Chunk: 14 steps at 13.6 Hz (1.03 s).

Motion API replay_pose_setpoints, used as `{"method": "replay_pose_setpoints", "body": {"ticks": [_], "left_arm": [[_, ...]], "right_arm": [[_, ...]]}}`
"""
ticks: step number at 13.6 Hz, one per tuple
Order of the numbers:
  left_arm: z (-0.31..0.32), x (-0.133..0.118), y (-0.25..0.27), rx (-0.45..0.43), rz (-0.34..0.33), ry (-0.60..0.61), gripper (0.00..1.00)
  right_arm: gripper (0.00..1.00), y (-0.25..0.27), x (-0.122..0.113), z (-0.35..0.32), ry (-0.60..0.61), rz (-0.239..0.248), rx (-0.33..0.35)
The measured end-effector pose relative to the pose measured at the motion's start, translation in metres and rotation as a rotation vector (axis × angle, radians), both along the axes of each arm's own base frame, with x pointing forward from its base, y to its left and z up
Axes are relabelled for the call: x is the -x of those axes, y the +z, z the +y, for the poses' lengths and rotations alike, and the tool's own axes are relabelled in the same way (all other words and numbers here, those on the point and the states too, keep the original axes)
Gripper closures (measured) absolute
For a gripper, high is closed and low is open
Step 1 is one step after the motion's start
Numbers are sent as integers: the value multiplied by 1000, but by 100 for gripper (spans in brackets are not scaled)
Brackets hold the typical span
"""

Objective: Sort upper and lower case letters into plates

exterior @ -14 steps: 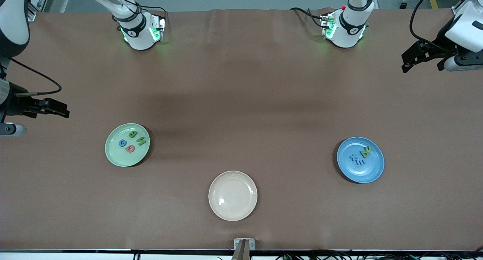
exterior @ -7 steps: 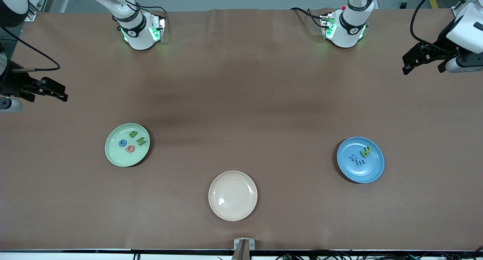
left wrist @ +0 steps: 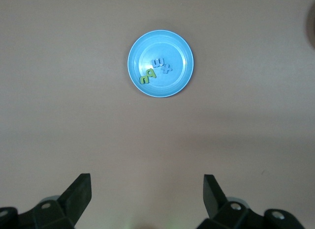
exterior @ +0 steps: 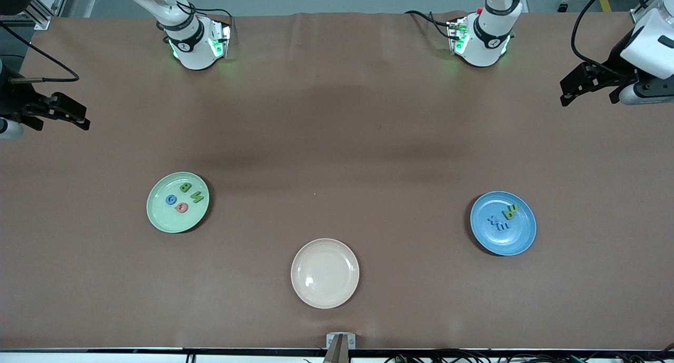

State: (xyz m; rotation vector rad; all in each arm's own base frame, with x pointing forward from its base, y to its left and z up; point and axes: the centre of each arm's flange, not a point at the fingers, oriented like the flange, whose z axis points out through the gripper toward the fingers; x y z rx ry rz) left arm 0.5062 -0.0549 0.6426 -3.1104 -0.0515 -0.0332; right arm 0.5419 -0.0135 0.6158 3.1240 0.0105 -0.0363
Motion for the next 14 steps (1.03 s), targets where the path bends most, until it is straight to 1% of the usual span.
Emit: {"method": "replay_pose_setpoints", "body": {"ticks": [7, 11, 14], "left_arm": [[0, 1, 2, 0, -2, 0, 0], [-4, 1, 10, 1, -15, -7, 0], [-4, 3, 18, 2, -22, -7, 0]], "right_arm": [[0, 5, 9, 7, 14, -10, -1], [0, 4, 10, 5, 10, -7, -2], [0, 3, 10, 6, 9, -6, -16]]}}
